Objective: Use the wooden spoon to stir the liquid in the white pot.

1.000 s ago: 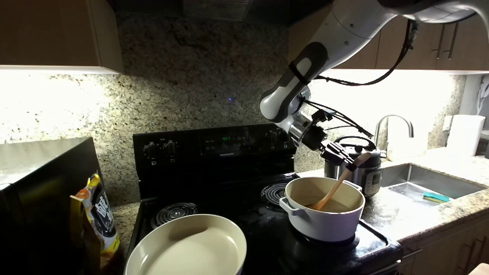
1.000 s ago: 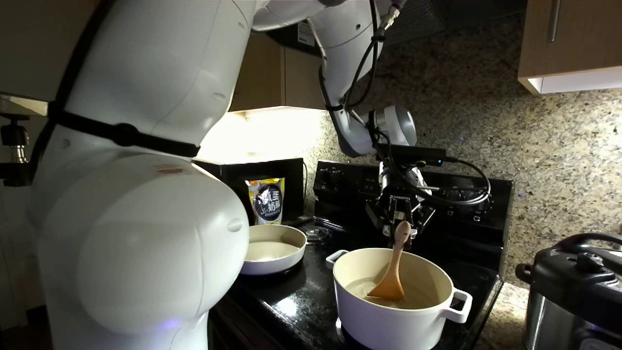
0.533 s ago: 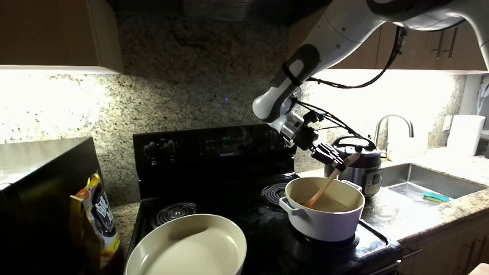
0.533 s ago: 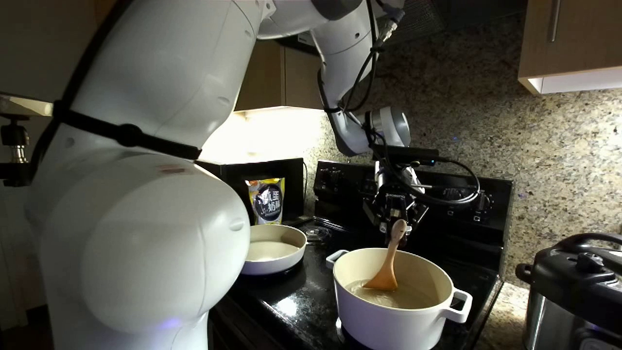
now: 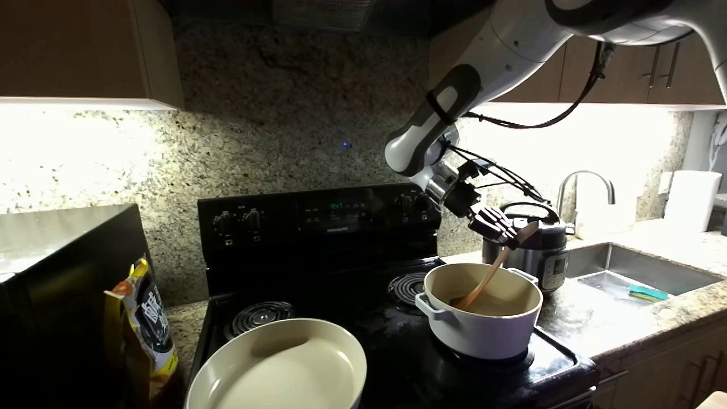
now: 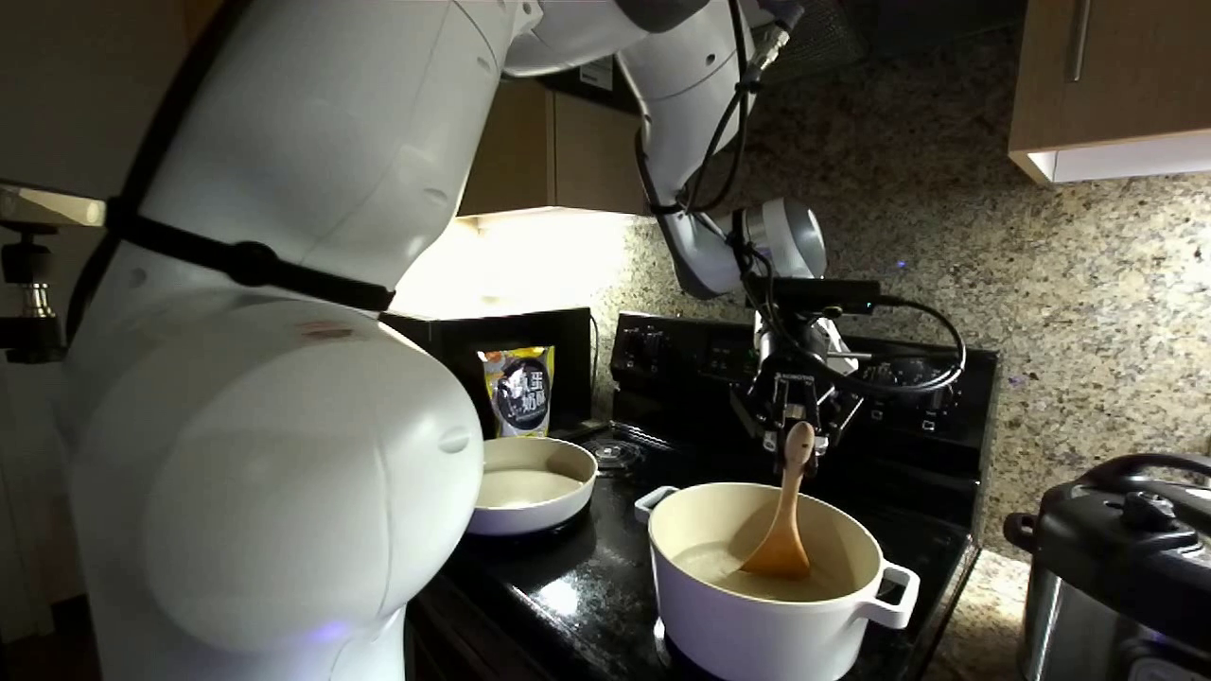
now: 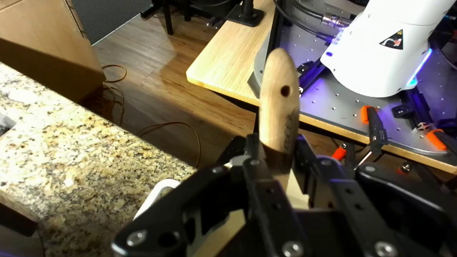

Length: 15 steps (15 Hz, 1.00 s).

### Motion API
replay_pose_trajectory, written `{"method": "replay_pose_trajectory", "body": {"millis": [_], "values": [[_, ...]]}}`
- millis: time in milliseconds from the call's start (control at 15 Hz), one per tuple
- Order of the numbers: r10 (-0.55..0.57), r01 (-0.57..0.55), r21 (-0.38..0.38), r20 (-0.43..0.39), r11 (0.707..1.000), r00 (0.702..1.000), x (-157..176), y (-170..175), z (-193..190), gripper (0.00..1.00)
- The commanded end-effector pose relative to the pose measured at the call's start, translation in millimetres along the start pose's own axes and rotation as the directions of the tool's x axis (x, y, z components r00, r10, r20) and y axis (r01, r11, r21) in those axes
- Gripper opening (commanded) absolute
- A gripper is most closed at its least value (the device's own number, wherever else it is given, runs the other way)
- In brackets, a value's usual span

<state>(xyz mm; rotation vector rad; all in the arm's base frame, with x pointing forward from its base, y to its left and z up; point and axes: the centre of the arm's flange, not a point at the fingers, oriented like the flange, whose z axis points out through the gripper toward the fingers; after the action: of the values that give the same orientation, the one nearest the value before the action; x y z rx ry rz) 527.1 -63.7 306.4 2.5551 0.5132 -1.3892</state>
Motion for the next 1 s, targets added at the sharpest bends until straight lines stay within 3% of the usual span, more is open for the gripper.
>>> {"method": "replay_pose_trajectory", "body": {"millis": [0, 467, 933], "values": [[0.012, -0.012, 0.014, 0.033, 1.000, 0.999, -7.0, 6.0, 14.4, 0.09], [-0.039, 0.040, -0.004, 0.115, 0.999, 0.993, 5.8, -4.3, 35.9, 0.09], [-0.087, 0.097, -0.098, 0.097, 0.990, 0.991, 20.5, -38.7, 1.6, 0.09]]}}
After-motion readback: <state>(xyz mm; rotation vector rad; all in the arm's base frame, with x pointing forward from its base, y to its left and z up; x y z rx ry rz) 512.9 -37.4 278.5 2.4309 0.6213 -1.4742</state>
